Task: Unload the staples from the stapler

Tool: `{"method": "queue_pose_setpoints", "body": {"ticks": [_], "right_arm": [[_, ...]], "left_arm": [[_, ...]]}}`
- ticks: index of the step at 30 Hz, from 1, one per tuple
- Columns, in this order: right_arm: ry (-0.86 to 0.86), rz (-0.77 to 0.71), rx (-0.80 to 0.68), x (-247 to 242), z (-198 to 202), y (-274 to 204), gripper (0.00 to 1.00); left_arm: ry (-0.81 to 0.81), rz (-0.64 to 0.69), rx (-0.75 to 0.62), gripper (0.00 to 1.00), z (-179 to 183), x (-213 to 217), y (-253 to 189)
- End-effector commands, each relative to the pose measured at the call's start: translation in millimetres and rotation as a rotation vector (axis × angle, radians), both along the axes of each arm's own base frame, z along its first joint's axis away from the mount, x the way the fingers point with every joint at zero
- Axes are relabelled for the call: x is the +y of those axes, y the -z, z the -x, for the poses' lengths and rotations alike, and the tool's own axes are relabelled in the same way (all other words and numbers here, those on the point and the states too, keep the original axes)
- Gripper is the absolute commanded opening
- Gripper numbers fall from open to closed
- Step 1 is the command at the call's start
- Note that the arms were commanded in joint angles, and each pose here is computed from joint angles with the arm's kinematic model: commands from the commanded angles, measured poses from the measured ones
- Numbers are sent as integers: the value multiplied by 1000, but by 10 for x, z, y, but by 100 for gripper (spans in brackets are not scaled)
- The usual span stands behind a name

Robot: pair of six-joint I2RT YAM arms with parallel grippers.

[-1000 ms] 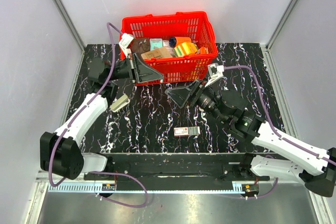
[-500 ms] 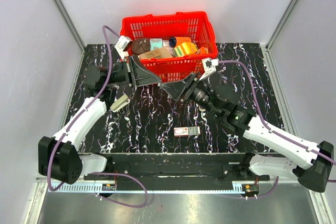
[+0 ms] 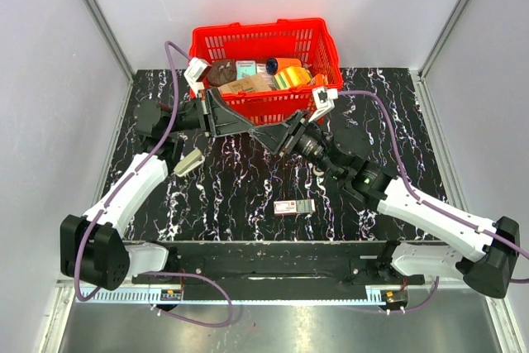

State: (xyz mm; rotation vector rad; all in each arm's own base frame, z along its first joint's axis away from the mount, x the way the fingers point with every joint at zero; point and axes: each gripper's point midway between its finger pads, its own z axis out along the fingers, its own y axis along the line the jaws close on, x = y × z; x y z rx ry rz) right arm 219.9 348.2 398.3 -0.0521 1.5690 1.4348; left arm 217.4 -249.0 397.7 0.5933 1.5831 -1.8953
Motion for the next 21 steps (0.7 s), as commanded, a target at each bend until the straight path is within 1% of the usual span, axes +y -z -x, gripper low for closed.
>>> {"method": "queue_pose_setpoints", "body": {"ticks": [1,6,7,10,14,15,19,21], "right_arm": [[-18,-67,-59,-22,36,-333,36],[-16,-67,-60,-47,51,-319,35],[-43,-62,-64,-21,91,-307,35],[-59,-63,-70,-19,122,-300,40],[-69,-61,-60,-11,140,-252,43],[-69,-59,-57,-9,139,-237,43],[-61,-56,-48,-25,132,-209,37],[-65,-55,-50,-21,139,-205,37]], "left_arm": [[3,1,-67,13,74,18,-71],[-1,-4,-66,13,51,13,-70],[0,-6,-67,13,43,14,-68],[0,-3,-72,13,47,11,-94],[-1,-3,-75,13,43,10,-102],[-4,-3,-75,13,36,13,-102],[-7,-6,-80,13,34,9,-104],[-9,-7,-79,13,31,9,-109]]}}
